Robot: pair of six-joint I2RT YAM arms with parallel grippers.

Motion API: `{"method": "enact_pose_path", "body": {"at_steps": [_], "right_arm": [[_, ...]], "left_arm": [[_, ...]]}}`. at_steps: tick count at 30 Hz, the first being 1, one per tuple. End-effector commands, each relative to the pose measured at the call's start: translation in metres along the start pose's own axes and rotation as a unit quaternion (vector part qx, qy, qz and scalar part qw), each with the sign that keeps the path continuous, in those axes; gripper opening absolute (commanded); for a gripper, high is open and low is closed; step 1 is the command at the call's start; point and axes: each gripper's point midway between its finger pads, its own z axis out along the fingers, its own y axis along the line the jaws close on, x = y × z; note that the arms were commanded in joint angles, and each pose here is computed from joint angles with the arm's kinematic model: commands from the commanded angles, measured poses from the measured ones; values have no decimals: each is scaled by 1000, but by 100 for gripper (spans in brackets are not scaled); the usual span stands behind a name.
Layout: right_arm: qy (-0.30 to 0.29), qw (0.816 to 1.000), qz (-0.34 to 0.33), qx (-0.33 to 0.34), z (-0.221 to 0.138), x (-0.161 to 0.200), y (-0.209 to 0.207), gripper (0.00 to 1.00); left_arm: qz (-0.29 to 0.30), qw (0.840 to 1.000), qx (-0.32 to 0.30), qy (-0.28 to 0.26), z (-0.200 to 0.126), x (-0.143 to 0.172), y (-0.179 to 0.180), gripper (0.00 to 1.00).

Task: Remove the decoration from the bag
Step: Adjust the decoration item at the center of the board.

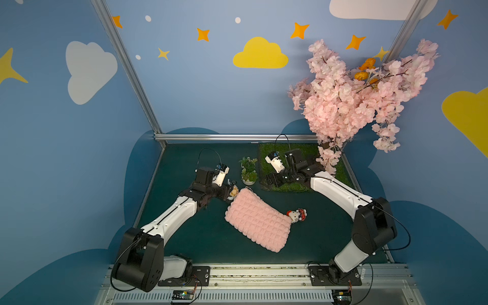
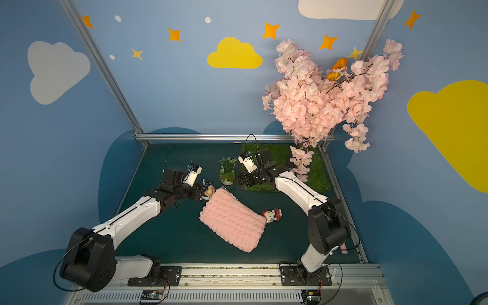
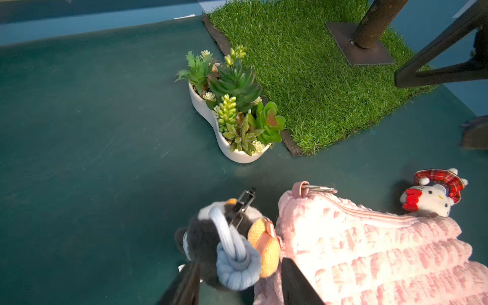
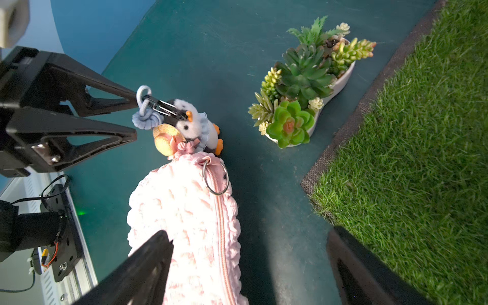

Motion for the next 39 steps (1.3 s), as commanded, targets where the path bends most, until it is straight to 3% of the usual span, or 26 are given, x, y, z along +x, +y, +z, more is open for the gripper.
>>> {"method": "enact_pose_path", "body": {"at_steps": [1,10,13,17,21,26,30,34,39], "right_arm": [[-4,1000,-1,10,-13,1,0,93],[-4,1000,7,19,-18,6,-3,94],[-5,1000,8,22,-19,6,-4,94],[-6,1000,9,19,-17,6,-4,94],[-8,1000,10,15,-15,3,-4,95],[-9,1000,6,15,-17,0,-3,96],[-6,1000,4,14,-17,2,-3,96],[-5,1000,7,11,-16,4,-2,96],[-2,1000,8,11,-18,8,-2,96]], "left_arm": [[-7,1000,-27,-8,5,-14,7,47],[10,999,-28,30,21,-15,6,21],[21,998,-37,38,14,-10,8,17],[44,994,-87,53,-6,-14,23,3],[58,991,-93,80,-14,-10,27,2],[55,976,-151,146,-47,9,41,2],[12,967,-145,208,-69,36,26,2],[-52,954,-120,268,-73,65,7,2],[-42,924,-125,358,-83,84,0,2]]}}
